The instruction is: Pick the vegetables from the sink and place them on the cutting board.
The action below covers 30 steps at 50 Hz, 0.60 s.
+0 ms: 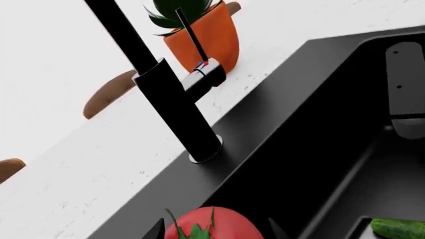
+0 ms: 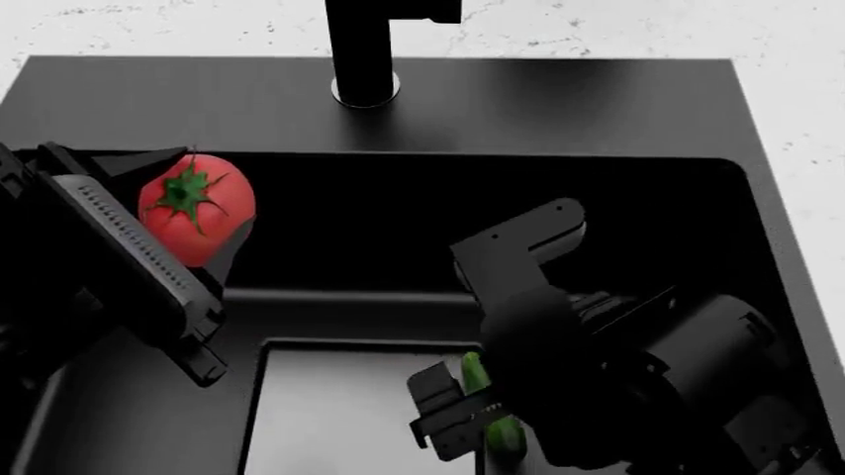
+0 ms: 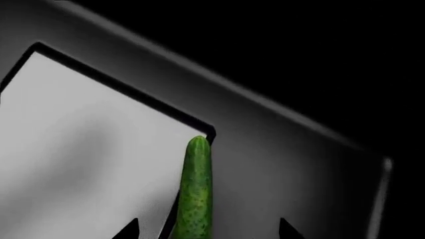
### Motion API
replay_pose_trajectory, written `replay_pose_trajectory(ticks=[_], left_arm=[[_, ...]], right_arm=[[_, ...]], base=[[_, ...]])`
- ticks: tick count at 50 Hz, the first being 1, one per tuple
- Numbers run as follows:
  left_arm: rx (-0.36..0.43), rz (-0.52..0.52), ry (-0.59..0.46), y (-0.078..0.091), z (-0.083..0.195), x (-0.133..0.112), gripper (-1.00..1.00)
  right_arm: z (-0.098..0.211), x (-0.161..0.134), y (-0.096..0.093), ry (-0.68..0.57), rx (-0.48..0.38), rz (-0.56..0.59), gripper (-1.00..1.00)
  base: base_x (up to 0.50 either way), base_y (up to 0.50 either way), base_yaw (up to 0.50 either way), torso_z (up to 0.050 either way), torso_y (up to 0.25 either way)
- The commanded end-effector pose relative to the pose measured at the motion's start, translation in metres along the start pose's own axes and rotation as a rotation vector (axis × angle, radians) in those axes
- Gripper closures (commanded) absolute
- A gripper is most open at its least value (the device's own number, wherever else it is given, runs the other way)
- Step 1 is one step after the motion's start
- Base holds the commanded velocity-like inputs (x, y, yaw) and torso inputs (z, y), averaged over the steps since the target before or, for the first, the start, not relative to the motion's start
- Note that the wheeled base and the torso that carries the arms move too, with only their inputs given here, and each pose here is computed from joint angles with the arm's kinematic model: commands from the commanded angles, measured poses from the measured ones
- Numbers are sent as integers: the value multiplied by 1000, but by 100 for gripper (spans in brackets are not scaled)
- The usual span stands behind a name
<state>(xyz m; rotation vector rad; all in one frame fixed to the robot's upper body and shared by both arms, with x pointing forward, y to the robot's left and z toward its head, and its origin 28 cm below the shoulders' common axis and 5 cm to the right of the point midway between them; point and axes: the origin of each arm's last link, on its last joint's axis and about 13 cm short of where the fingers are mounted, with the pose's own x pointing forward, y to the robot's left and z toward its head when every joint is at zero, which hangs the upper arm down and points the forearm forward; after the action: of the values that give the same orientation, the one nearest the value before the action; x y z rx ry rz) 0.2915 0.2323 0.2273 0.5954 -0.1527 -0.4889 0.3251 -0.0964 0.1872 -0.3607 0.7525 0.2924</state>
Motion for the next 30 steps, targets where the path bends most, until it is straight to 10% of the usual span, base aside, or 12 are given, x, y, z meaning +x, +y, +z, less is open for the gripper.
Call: replay_pose_trajectory(ticks=[1, 30], left_arm=[[-159, -64, 78, -42, -39, -13, 100], [-159, -74, 88, -44, -42, -14, 100]], right_arm=[[-9, 20, 6, -6, 3, 27, -100], [-28, 52, 8, 30, 49, 34, -100]], base=[[0, 25, 20, -32, -26], [0, 26, 22, -32, -26]])
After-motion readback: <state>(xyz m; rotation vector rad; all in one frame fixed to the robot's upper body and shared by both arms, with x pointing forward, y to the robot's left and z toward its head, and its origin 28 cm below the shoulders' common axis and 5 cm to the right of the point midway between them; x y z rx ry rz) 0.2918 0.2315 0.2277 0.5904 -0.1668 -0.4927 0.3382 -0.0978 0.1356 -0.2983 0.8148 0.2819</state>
